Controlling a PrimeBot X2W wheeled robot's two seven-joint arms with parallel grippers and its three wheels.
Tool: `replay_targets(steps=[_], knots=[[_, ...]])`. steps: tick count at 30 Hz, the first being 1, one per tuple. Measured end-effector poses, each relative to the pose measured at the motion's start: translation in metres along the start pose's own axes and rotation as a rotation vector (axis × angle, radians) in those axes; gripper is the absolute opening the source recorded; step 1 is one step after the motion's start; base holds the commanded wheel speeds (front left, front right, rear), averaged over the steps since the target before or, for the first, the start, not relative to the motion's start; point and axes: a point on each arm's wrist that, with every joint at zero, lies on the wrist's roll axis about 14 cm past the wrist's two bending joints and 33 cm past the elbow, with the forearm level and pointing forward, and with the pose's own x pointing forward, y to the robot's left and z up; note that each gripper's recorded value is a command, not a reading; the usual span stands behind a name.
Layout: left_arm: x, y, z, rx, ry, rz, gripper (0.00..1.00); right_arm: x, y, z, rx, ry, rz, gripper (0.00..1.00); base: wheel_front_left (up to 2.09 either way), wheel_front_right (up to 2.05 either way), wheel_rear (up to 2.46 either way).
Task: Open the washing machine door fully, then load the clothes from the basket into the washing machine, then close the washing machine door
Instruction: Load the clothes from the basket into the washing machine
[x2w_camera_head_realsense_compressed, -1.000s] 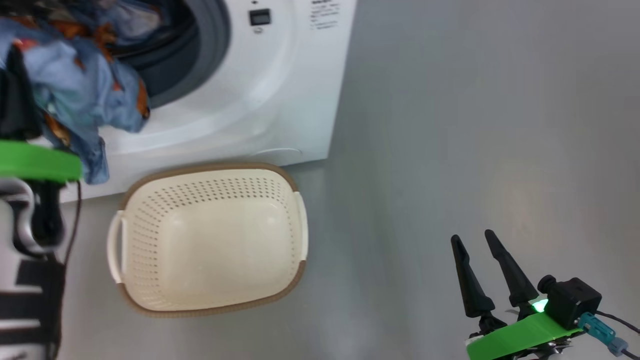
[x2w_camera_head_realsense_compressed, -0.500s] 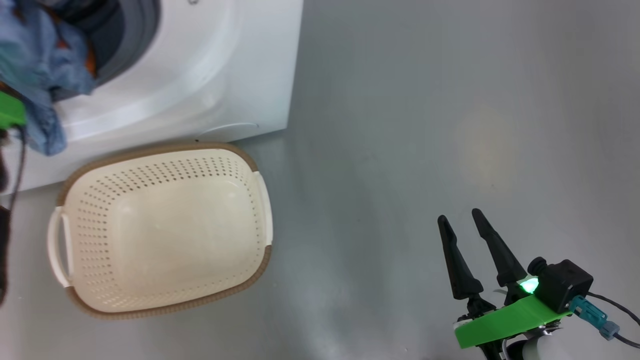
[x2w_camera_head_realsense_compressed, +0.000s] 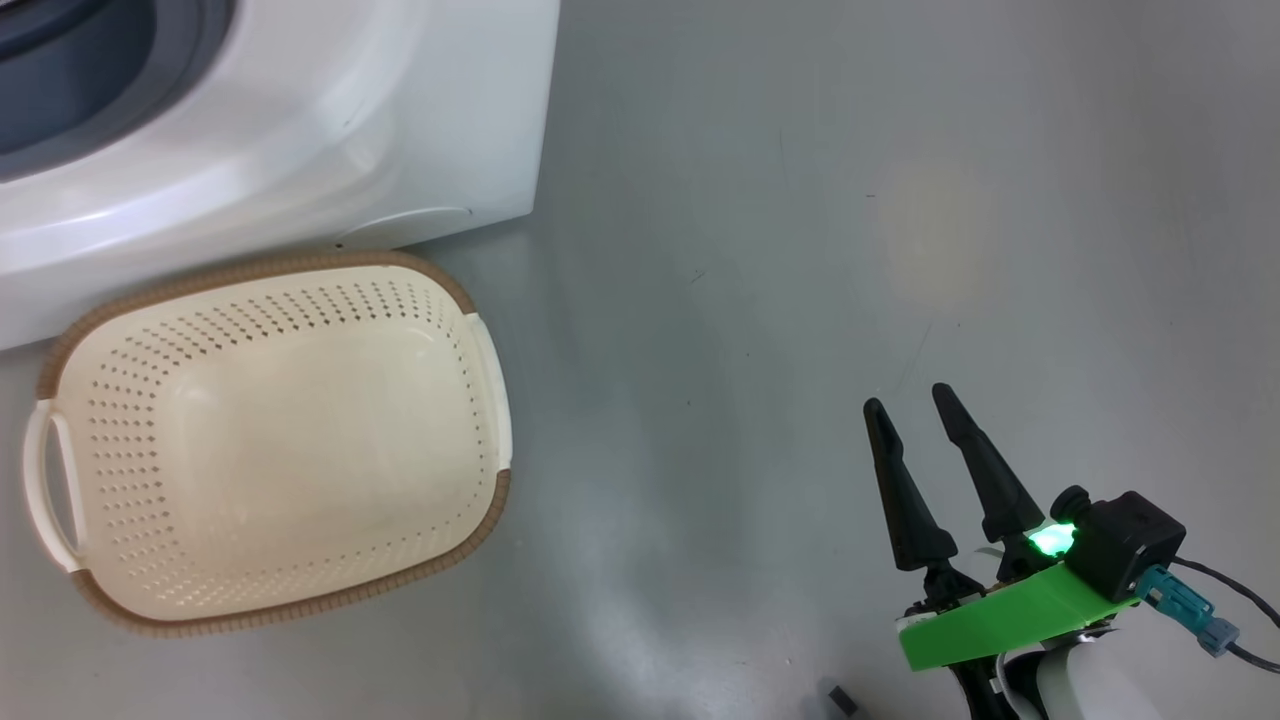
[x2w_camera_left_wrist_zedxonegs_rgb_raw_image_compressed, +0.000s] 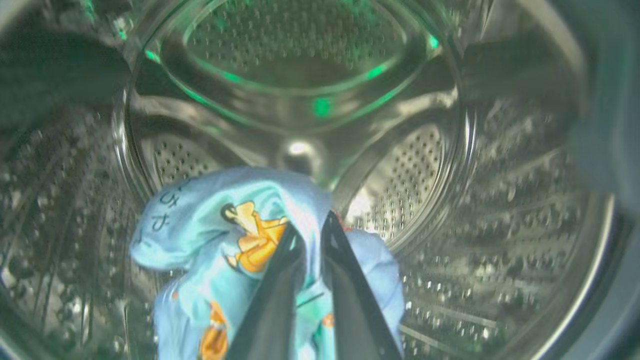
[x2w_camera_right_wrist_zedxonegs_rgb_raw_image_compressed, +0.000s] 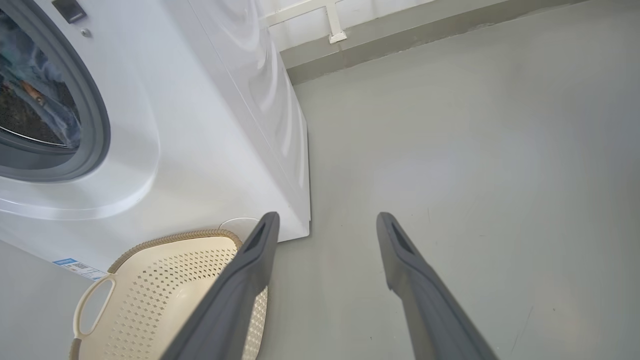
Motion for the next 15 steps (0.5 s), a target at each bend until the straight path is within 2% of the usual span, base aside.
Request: replay_targets(steps=[1, 5, 15], knots=[[-0.003, 0.0, -0.01, 0.01, 0.027, 0.0, 1.0, 0.0, 0.0, -0.001, 0.0, 0.002, 0.0, 1.0, 0.0, 0.0, 0.0], [-0.015, 0.006, -0.035, 0.004, 0.095, 0.023, 1.0, 0.001, 0.002, -0.003, 0.003, 0.008, 0.007, 1.0, 0.0, 0.0, 0.0], [-0.029, 0.012, -0.047, 0.01, 0.142, 0.045, 1.0, 0.007, 0.009, 0.001, 0.007, -0.006, 0.028, 1.0, 0.0, 0.0, 0.0]])
